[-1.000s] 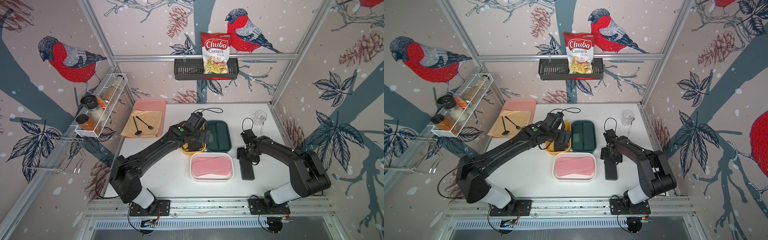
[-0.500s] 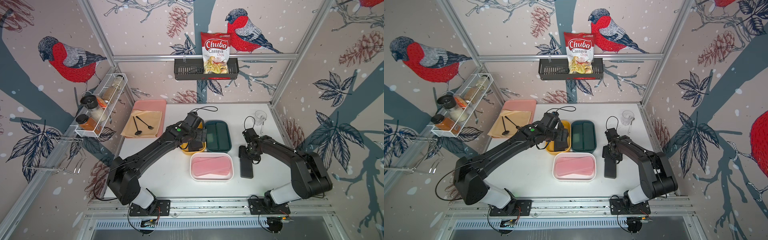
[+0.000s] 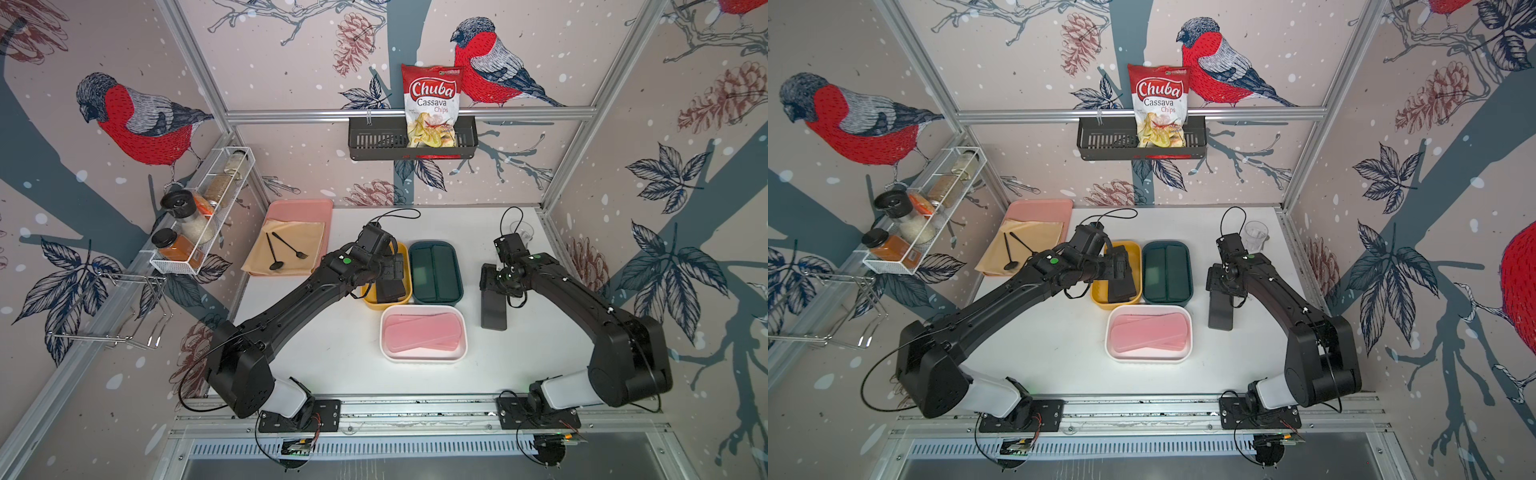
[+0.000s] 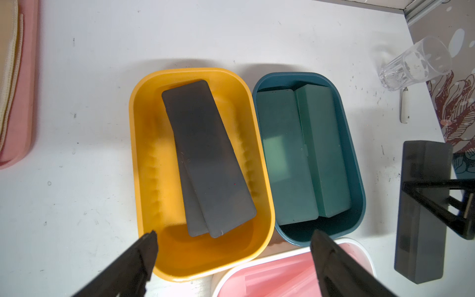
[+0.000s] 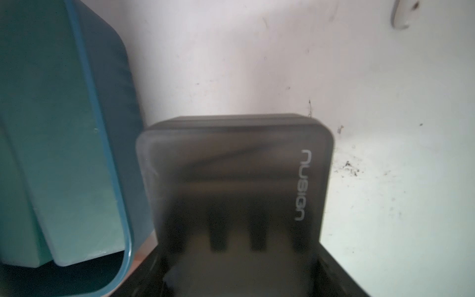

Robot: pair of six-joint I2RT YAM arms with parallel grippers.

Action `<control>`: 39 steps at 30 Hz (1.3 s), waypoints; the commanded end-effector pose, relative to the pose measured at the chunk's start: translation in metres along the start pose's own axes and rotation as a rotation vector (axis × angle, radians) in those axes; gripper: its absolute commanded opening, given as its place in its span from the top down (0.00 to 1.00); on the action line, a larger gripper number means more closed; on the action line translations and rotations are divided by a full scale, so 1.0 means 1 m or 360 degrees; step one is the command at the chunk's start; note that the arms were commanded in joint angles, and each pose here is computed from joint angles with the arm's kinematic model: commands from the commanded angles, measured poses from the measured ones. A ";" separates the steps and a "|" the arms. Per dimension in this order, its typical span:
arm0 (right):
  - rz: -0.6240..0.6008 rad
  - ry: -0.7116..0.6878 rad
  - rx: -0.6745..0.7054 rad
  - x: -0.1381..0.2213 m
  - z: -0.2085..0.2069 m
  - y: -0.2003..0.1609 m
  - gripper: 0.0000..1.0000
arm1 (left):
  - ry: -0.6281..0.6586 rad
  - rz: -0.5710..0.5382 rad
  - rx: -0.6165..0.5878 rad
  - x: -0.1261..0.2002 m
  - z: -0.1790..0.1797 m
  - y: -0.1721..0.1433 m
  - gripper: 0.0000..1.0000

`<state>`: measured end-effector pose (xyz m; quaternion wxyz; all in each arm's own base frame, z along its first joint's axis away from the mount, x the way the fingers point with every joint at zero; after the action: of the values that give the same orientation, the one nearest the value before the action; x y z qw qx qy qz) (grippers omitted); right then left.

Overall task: Place the pencil cases by color into the storage box
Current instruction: Pick up the pencil case from the center of the board, then place the pencil case at the storage box.

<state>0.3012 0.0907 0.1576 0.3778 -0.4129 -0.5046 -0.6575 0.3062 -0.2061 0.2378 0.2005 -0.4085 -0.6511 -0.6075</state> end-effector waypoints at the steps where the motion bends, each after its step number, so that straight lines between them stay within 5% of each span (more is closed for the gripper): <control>1: 0.0010 0.0002 0.0044 0.008 0.010 0.004 0.48 | -0.0009 -0.0062 0.0042 0.002 0.004 0.008 0.04; 39: 0.0055 0.0633 0.0419 0.014 0.258 0.035 0.49 | 0.0116 -0.0087 0.0283 0.024 0.084 0.019 0.04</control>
<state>0.3711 0.3215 0.2195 0.5168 -0.2396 -0.5080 -0.6461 0.3289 -0.1238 0.2521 0.2412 -0.3471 -0.7092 -0.5642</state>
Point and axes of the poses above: each gripper's point midway between its finger pads, its own x axis back along the fingers, its own z axis along the line the jaws close on, y = z × x, the point moved 5 cm from there along x, back along the fingers, and after that the axes turned 7 degrees about -x, right-handed, at the moved point
